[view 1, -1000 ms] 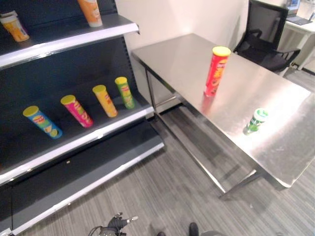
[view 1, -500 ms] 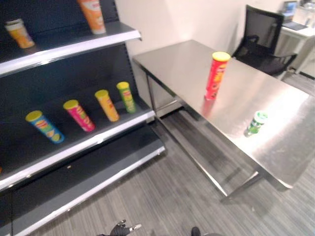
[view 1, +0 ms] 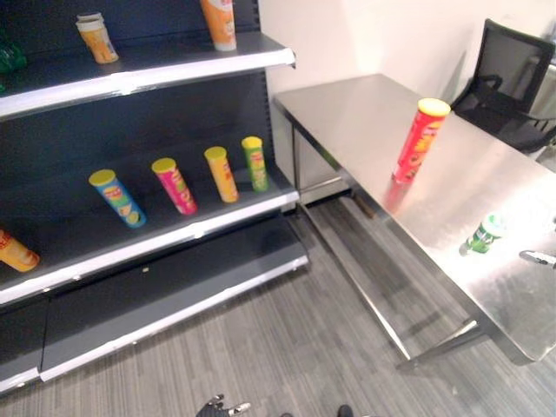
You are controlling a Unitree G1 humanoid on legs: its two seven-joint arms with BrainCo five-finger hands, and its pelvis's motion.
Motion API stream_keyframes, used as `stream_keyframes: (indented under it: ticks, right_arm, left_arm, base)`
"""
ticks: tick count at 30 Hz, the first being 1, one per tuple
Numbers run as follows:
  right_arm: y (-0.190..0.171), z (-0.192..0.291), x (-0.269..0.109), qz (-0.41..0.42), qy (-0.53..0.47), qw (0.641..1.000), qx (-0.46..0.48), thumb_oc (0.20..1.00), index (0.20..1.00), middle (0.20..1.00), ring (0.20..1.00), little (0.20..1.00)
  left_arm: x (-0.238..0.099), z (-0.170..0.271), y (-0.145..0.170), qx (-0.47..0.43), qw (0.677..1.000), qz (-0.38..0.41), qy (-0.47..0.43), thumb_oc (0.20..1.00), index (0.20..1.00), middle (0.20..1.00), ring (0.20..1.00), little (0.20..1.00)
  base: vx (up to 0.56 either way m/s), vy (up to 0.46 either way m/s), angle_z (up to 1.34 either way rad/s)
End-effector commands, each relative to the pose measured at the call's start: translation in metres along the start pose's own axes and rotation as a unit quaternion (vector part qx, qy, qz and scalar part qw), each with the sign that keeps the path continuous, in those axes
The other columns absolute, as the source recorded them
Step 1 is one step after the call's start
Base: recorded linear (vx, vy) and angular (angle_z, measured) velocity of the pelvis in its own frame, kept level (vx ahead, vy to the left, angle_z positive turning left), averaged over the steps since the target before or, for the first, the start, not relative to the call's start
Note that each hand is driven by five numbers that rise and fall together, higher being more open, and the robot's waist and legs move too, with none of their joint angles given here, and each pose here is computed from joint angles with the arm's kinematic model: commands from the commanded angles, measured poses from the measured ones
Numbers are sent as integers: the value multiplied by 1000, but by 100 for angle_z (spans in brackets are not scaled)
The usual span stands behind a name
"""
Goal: Put the goods on the table back onto the shelves and tidy them up.
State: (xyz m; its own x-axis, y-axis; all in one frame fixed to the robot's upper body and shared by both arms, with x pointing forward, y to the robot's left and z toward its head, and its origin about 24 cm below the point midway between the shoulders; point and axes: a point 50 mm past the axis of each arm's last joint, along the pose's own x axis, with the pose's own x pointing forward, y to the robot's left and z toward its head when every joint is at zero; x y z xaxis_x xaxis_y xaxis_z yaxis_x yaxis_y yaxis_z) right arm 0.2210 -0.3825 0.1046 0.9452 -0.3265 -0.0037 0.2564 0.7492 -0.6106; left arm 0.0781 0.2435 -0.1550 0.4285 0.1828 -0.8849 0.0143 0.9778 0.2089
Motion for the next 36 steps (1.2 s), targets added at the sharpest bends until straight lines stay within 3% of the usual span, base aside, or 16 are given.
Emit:
stream_keyframes:
  ticks: [1, 2, 5, 23, 24, 25, 26, 36]
  right_arm:
    - [-15, 12, 15, -51, -18, 997, -47, 1000, 1000, 1000, 1000, 1000]
    - [-16, 7, 22, -66, 4, 990, -122, 1000, 1000, 1000, 1000, 1000]
    - [-17, 10, 27, -77, 3, 984, -158, 1000, 1000, 1000, 1000, 1000]
    - [10, 10, 56, -73, 40, 991, -103, 1000, 1000, 1000, 1000, 1000]
    - [11, 9, 58, -66, 49, 990, -118, 805, 805, 805, 805, 805]
    - [12, 9, 60, -60, 54, 988, -129, 536, 536, 536, 536, 536]
    - [12, 8, 62, -45, 64, 986, -150, 200, 200, 200, 200, 200]
    - [6, 17, 59, -45, 40, 987, -147, 200, 200, 200, 200, 200]
  left_arm:
    - [6, 23, 5, 14, 999, 11, -29, 1000, 1000, 1000, 1000, 1000]
    - [7, 24, 5, 18, 999, 17, -28, 1000, 1000, 1000, 1000, 1000]
    - [7, 25, 5, 19, 999, 22, -29, 1000, 1000, 1000, 1000, 1000]
    - [7, 19, 7, 17, 999, 35, -12, 1000, 1000, 1000, 1000, 1000]
    - [7, 18, 8, 17, 999, 37, -10, 1000, 1000, 1000, 1000, 1000]
    - [7, 18, 8, 16, 999, 38, -9, 1000, 1000, 1000, 1000, 1000]
    - [7, 18, 9, 16, 999, 39, -6, 1000, 1000, 1000, 1000, 1000]
    - [7, 15, 13, 11, 999, 47, 4, 1000, 1000, 1000, 1000, 1000]
  base:
    - [0, -33, 19]
    - [0, -33, 19]
    - [-4, -23, 8]
    - [3, -32, 10]
    - [2, -37, 9]
    - [0, -52, 8]
    - [1, -34, 10]
    - [-5, -32, 4]
